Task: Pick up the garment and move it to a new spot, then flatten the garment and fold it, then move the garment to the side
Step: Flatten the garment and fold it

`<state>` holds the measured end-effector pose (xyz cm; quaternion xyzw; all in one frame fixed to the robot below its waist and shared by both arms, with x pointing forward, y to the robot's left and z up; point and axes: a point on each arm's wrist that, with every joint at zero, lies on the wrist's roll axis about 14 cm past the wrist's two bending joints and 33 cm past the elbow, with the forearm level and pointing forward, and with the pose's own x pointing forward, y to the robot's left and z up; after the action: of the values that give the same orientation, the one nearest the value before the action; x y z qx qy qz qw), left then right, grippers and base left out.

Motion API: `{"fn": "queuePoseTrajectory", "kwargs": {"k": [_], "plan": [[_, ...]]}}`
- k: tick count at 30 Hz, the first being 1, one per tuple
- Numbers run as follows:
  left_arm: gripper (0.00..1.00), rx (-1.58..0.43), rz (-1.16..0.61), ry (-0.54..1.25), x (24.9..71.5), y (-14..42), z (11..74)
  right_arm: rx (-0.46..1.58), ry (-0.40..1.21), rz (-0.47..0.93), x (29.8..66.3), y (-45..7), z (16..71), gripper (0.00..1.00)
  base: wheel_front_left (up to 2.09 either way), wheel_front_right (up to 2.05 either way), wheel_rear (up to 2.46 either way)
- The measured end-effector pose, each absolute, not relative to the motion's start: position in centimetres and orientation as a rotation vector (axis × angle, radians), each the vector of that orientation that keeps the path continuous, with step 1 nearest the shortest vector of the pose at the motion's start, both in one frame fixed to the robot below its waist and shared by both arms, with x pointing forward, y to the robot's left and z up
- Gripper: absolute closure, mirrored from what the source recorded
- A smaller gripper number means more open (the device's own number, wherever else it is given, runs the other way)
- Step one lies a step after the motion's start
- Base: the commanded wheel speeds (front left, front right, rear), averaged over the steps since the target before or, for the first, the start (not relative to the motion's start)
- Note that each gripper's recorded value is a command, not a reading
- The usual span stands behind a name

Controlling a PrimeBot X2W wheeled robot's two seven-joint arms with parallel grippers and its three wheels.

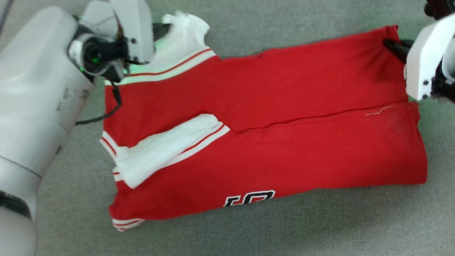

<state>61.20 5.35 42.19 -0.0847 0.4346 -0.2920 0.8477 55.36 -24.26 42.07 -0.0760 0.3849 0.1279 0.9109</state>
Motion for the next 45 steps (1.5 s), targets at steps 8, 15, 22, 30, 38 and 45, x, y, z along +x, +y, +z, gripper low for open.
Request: {"fn": "queuePoseTrajectory", "kwargs": {"k": [8,15,22,30,38,45], "plan": [[1.00,-0.250,-0.740,0.706,57.5,3.5,50.6,-0.122,0.703,0.281,52.8,-24.7,45.2,1.00,0.00,0.00,0.00],[1.00,-0.255,-0.784,0.591,51.6,5.7,53.9,-0.101,0.644,0.330,50.1,-24.2,47.0,1.00,0.00,0.00,0.00],[1.00,-0.347,-0.752,0.470,45.6,9.0,54.7,-0.101,0.611,0.389,47.1,-23.9,47.6,1.00,0.00,0.00,0.00],[1.00,-0.530,-0.632,0.486,39.6,12.0,50.5,-0.049,0.642,0.398,43.8,-24.2,44.9,1.00,0.00,0.00,0.00],[1.00,-0.648,-0.555,0.598,37.8,10.8,44.9,-0.023,0.693,0.389,42.9,-24.1,41.6,1.00,0.00,0.00,0.00],[1.00,-0.633,-0.479,0.614,38.4,11.2,41.8,-0.003,0.699,0.384,42.9,-23.3,40.3,1.00,0.00,0.00,0.00]]}}
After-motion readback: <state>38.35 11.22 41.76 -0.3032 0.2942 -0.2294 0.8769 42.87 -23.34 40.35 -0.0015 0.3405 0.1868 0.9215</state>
